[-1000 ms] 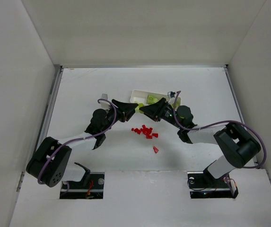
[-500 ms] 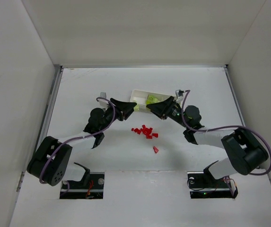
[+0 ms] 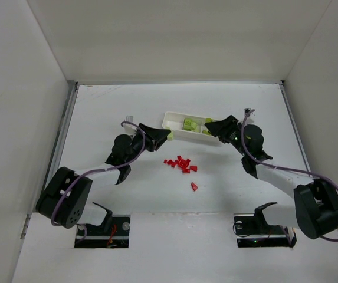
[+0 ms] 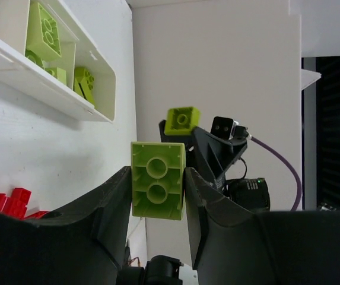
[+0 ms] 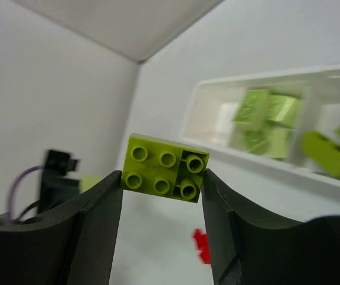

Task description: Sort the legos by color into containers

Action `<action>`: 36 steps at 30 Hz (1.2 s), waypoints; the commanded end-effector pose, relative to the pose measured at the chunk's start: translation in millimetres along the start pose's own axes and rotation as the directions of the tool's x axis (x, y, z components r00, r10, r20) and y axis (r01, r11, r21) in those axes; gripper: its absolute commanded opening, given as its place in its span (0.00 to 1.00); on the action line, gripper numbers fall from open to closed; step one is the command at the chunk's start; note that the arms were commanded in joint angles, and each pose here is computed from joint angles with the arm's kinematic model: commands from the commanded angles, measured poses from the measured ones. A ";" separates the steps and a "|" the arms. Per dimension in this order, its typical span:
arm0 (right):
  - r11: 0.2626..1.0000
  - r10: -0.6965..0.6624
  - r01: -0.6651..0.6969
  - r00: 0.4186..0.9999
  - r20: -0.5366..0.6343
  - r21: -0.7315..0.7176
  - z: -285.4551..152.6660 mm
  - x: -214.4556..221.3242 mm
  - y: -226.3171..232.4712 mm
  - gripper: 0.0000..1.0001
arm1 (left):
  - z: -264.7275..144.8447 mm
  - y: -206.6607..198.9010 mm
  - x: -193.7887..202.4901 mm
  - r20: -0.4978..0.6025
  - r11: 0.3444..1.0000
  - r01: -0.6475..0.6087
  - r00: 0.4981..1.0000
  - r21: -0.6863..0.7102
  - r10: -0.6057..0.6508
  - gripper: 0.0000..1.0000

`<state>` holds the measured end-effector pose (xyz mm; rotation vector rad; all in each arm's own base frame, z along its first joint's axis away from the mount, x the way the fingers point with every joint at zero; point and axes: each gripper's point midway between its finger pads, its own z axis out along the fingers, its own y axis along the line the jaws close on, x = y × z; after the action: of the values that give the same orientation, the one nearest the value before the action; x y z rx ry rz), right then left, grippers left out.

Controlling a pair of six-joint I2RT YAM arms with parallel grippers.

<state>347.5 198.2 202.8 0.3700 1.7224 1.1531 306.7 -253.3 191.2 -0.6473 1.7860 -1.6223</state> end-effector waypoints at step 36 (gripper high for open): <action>0.868 -0.309 0.216 0.940 0.146 0.447 -59.6 -17.2 -86.1 0.35 | 117.7 5.6 20.3 -0.077 0.852 -0.497 0.868 -0.166 0.491 0.22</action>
<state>329.6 115.2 131.8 0.4394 1.8490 0.4882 370.5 -337.5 178.0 -0.3255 1.9131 -1.2825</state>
